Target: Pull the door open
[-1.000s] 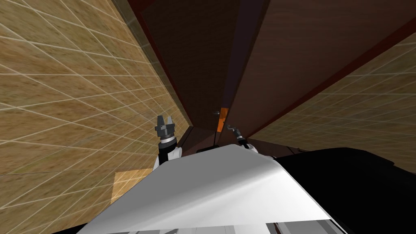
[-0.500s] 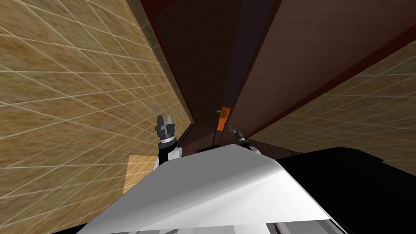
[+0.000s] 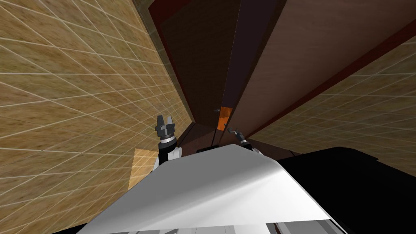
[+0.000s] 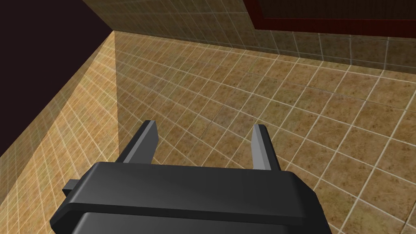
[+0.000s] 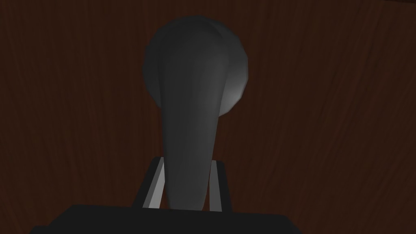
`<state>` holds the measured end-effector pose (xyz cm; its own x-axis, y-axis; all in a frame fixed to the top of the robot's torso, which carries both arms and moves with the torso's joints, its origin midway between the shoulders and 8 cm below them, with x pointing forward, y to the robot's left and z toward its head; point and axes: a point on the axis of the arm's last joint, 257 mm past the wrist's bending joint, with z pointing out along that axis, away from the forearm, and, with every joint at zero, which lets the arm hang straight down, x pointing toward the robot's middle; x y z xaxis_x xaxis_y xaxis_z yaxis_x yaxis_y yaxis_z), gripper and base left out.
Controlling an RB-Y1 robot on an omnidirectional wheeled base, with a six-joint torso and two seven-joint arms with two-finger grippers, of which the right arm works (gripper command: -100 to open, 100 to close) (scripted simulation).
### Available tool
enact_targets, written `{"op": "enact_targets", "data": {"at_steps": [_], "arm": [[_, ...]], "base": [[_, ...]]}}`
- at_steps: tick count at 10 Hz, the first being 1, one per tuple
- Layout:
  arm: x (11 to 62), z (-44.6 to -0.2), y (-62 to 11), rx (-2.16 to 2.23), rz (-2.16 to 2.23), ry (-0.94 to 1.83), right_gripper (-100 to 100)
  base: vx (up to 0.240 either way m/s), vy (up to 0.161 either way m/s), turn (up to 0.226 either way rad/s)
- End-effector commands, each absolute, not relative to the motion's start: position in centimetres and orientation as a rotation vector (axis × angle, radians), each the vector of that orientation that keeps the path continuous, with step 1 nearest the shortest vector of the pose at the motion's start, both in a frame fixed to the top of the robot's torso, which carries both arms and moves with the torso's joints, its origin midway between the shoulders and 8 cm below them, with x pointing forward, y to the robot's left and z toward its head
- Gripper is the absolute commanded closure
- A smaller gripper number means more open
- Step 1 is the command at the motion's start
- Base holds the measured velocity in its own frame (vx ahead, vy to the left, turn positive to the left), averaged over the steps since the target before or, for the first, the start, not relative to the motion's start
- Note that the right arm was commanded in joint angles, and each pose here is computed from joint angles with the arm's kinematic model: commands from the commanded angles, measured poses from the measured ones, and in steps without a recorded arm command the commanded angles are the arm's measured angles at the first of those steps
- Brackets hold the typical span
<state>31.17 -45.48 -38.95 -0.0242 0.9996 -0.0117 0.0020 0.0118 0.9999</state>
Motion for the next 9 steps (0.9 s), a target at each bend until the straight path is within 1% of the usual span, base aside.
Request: {"op": "enact_targets", "data": {"at_steps": [1, 2, 3, 5, 8, 9], "arm": [[30.5, -39.1, -44.2, 1.181, 1.251, 1.251, 100], [30.7, -38.9, -45.2, 1.183, 1.228, 1.240, 100], [30.5, -39.0, -45.0, 1.182, 1.234, 1.246, 100], [30.2, -39.0, -44.8, 1.179, 1.243, 1.251, 100], [29.9, -39.1, -44.5, 1.175, 1.254, 1.258, 100], [29.8, -39.1, -44.3, 1.173, 1.259, 1.261, 100]], "base": [[-0.111, -0.055, 0.114], [-0.049, -0.035, 0.020], [-0.182, -0.045, 0.204], [-0.253, -0.052, 0.232], [-0.234, -0.083, 0.148], [-0.264, -0.081, 0.221]]}}
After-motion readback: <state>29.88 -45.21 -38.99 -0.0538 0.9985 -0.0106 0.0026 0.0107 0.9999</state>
